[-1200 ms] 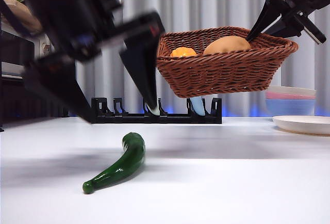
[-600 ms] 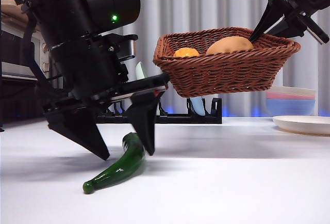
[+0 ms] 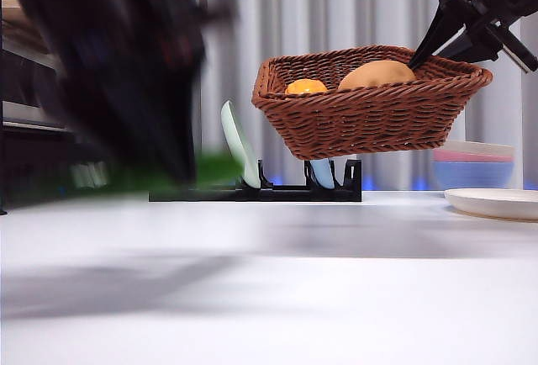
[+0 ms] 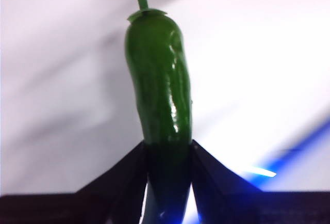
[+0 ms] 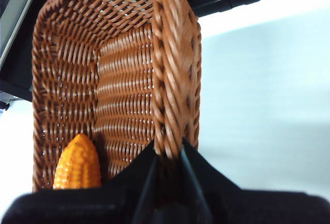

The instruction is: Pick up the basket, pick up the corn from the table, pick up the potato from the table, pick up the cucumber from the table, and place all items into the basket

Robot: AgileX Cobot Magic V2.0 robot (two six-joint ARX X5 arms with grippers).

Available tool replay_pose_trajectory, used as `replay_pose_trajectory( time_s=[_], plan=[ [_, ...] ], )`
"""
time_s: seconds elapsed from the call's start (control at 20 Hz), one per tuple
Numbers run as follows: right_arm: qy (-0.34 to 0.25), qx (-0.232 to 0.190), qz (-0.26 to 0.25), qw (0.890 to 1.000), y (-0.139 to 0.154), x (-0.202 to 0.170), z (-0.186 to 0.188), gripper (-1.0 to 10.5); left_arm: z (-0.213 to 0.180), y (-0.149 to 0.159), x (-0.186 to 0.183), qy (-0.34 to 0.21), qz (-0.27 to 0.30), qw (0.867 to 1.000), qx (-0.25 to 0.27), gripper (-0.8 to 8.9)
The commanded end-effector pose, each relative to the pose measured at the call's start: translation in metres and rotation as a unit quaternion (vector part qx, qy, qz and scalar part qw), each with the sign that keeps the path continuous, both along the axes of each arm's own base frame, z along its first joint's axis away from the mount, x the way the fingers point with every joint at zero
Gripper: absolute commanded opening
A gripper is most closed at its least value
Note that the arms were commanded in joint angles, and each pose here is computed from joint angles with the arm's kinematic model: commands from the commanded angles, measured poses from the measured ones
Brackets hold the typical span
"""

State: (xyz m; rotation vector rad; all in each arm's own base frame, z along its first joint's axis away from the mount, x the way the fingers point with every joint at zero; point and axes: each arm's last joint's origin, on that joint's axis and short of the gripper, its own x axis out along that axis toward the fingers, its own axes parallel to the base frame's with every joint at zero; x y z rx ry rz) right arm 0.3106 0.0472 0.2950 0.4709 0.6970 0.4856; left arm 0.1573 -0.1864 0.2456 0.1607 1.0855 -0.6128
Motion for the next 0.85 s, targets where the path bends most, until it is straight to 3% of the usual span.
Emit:
replay_pose_trajectory(
  time_s=[0.05,0.2,0.4,0.6,0.85],
  plan=[
    [-0.011,0.011,0.001,1.000,0.001,0.001,0.006,-0.2,0.048,0.016,-0.035,-0.047,-0.008,0.994,-0.098,-0.08],
    [-0.006,0.011,0.018,1.000,0.012,-0.002,0.006,-0.2,0.102,0.023,-0.047,-0.136,-0.001,0.967,-0.217,-0.08],
    [0.005,0.008,0.061,0.998,0.039,-0.009,0.004,-0.2,0.136,0.004,-0.014,-0.245,0.015,0.939,-0.242,-0.08],
    [0.006,0.007,0.102,0.995,0.064,-0.018,0.004,-0.2,0.128,-0.027,0.048,-0.239,0.055,0.948,-0.202,-0.08],
    [0.011,0.007,0.124,0.992,0.077,-0.023,0.003,-0.2,0.093,-0.046,0.096,-0.177,0.069,0.971,-0.144,0.03]
  ],
)
